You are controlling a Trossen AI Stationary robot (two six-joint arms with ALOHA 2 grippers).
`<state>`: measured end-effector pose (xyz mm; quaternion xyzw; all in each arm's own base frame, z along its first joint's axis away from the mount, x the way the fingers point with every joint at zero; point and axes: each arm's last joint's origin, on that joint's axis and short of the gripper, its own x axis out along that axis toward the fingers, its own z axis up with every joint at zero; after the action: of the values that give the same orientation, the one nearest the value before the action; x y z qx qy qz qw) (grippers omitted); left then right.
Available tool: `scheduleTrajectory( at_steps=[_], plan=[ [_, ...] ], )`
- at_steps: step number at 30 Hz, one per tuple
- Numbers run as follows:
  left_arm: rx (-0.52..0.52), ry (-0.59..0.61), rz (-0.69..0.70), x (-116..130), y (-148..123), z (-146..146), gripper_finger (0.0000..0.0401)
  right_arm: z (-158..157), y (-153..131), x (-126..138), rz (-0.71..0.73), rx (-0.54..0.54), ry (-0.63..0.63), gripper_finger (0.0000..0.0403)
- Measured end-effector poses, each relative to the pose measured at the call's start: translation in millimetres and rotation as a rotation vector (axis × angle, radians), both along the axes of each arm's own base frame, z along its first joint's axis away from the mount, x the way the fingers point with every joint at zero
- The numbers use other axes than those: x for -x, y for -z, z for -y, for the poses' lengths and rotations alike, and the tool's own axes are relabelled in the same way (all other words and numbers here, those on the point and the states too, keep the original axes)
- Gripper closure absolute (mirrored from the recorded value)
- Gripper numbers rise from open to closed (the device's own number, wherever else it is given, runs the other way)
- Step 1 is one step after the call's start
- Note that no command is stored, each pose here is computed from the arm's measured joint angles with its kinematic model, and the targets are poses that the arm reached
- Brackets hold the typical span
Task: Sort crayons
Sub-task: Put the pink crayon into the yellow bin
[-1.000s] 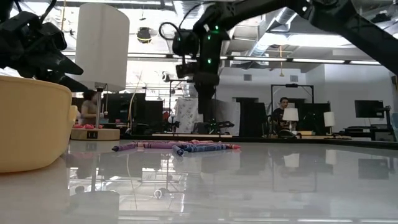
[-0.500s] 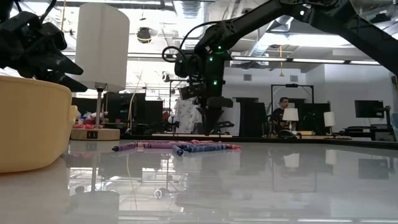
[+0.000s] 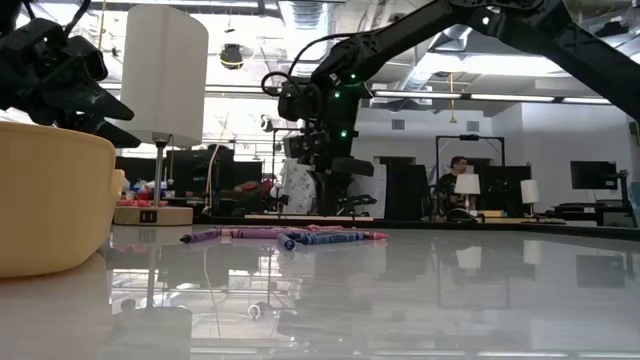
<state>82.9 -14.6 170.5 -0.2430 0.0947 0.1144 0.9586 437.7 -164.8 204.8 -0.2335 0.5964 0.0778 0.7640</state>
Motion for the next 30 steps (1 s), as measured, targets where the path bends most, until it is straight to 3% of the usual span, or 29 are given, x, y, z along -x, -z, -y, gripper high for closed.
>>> scheduleTrajectory(
  at_steps=[21,30],
  plan=[
    [0.000,0.000,0.000,0,0,0,0.0161,4,0,1,0.001,-0.005,-0.072,0.0341],
    [0.000,-0.001,0.000,0,0,0,0.0161,7,27,-3,-0.060,-0.020,-0.070,0.0341]
  ],
)
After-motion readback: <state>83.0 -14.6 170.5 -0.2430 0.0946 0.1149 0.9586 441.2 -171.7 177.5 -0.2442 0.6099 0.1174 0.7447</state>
